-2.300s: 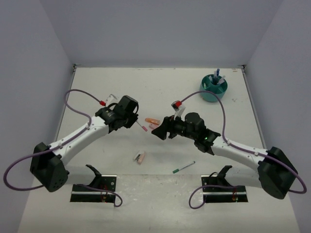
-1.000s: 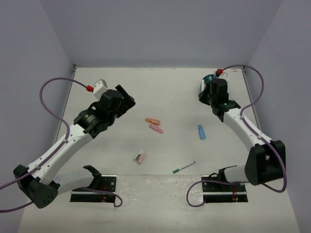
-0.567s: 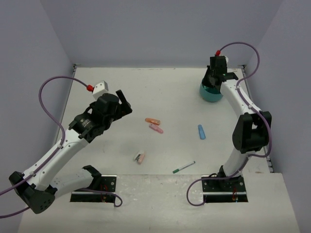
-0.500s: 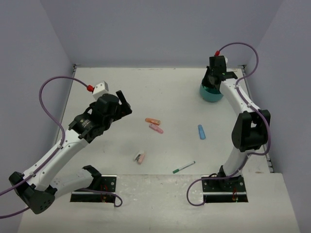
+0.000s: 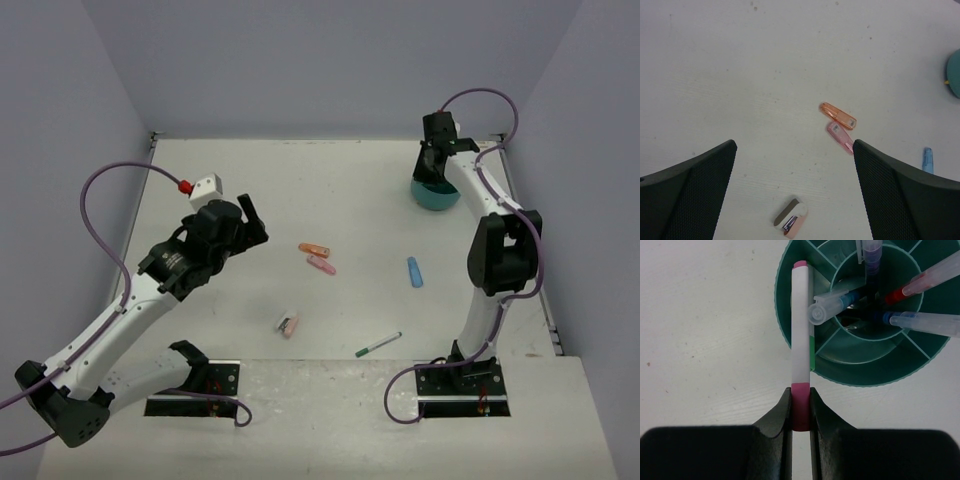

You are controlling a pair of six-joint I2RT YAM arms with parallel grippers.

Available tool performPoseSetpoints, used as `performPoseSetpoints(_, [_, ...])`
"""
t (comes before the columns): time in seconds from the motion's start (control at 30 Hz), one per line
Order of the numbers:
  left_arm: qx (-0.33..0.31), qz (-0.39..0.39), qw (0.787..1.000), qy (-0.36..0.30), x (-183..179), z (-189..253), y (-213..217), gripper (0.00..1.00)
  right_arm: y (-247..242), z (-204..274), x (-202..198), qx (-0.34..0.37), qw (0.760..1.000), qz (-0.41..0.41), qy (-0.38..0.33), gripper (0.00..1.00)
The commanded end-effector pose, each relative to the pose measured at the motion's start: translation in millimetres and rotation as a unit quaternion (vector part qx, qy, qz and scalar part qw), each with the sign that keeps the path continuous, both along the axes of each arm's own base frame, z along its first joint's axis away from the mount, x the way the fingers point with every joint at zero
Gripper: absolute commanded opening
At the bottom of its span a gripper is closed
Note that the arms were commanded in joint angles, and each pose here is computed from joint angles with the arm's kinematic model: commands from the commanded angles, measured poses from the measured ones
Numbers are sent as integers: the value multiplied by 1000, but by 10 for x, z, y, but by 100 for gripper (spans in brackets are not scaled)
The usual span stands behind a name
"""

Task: Sort the stationery into containers
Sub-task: Place the pen in the storage box.

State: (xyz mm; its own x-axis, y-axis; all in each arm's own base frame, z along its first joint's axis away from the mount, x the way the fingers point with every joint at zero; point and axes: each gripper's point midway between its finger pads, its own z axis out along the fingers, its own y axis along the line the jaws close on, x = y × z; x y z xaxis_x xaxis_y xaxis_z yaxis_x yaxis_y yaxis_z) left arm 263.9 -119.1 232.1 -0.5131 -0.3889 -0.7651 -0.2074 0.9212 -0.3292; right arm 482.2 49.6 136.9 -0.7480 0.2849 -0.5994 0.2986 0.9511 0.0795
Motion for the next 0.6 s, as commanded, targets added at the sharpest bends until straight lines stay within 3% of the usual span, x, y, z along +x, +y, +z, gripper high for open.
performPoseSetpoints(0.0, [14, -2, 1000, -5, 0, 1, 51, 100, -55, 109, 57, -8, 1000, -3, -5, 1])
performPoseSetpoints(0.1, [16, -1, 1000, -5, -2, -21, 63, 100, -57, 59, 63, -9, 1000, -3, 1, 2])
performPoseSetpoints(0.23, [19, -5, 1000, -2, -4, -49, 52, 100, -59, 20, 85, -12, 1000, -2, 6, 17])
performPoseSetpoints(0.4, [22, -9, 1000, 0, -9, -67, 50, 100, -14, 60, 89, -7, 1000, 9, 11, 50])
performPoseSetpoints(0.57, [18, -24, 1000, 3, 14, -112, -24, 100, 103, 298, 55, 8, 999, 35, -10, 54])
